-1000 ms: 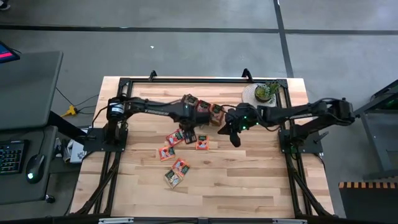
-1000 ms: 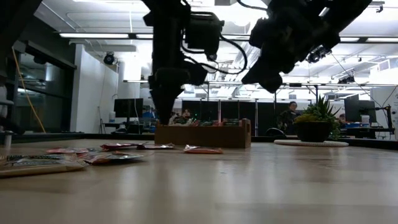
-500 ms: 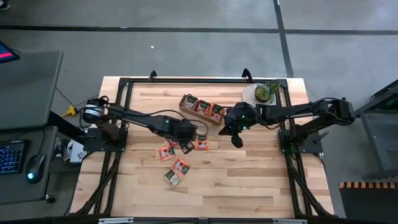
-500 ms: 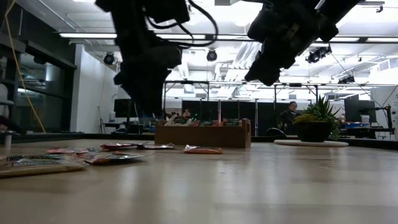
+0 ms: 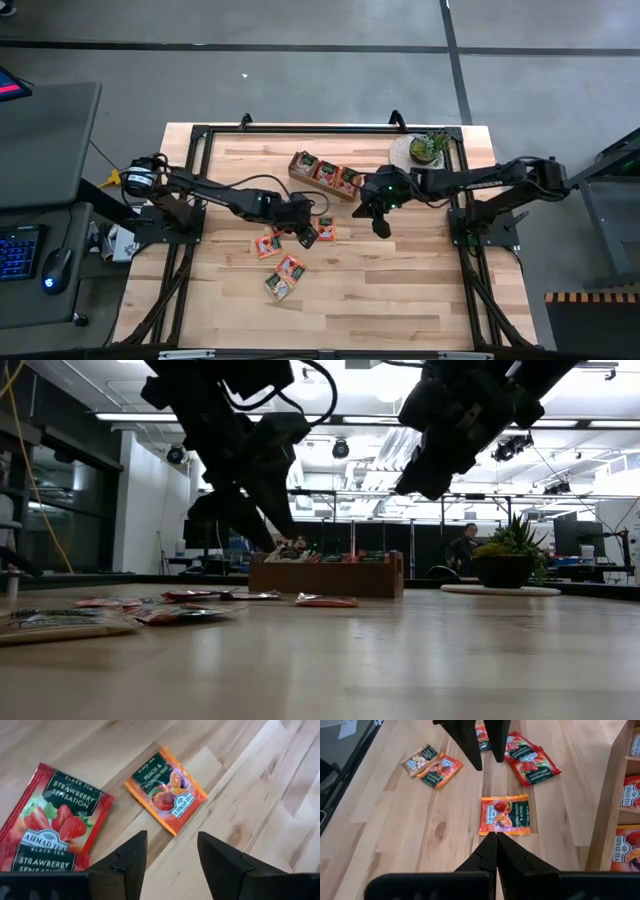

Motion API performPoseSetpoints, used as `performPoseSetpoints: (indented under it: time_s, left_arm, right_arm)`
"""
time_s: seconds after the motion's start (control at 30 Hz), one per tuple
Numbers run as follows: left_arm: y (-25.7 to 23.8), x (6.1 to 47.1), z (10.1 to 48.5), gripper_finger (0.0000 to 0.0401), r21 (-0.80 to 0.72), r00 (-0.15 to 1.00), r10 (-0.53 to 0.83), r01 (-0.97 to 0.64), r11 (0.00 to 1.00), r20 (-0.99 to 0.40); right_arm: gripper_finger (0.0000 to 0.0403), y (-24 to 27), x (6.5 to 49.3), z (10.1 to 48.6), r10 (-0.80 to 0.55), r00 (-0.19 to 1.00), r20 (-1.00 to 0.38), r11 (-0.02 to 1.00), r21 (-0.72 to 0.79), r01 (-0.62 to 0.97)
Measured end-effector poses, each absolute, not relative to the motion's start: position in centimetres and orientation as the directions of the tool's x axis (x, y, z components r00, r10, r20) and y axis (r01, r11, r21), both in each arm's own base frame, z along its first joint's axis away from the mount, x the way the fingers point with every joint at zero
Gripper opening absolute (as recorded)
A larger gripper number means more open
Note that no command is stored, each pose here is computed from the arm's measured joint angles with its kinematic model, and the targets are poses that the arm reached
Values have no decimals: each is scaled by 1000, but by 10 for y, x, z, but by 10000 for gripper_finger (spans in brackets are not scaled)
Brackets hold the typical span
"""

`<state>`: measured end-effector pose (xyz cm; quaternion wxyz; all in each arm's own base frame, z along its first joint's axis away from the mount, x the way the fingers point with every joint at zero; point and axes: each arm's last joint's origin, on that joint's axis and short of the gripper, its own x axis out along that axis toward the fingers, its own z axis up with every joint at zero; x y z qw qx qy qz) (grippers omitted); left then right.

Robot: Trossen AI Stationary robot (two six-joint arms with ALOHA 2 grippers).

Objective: Pick & Place Tea
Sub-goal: Put the orange tea bag into the right section of the wooden organizer

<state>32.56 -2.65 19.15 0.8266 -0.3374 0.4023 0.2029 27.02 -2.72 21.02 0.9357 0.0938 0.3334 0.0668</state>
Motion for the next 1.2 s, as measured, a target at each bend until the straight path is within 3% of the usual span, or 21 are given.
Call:
performPoseSetpoints:
  time_s: [0.4, 0.8, 0.97, 1.2]
  left_arm:
    - [-8, 329, 193, 172, -381, 615, 31, -525, 761, -788]
    - [3, 325, 170, 172, -570, 757, -105, -384, 727, -644]
    - [4, 325, 171, 172, -543, 761, -75, -386, 746, -645]
    - [7, 317, 162, 172, -440, 679, 46, -525, 729, -733]
  right_arm:
    - [0, -16, 287, 174, 221, 690, -689, 948, 317, 13]
    - [0, 0, 294, 165, 202, 686, -699, 953, 302, 28]
    - [0, 5, 316, 149, 234, 650, -723, 945, 326, 23]
    - [0, 12, 357, 143, 258, 602, -755, 949, 314, -12]
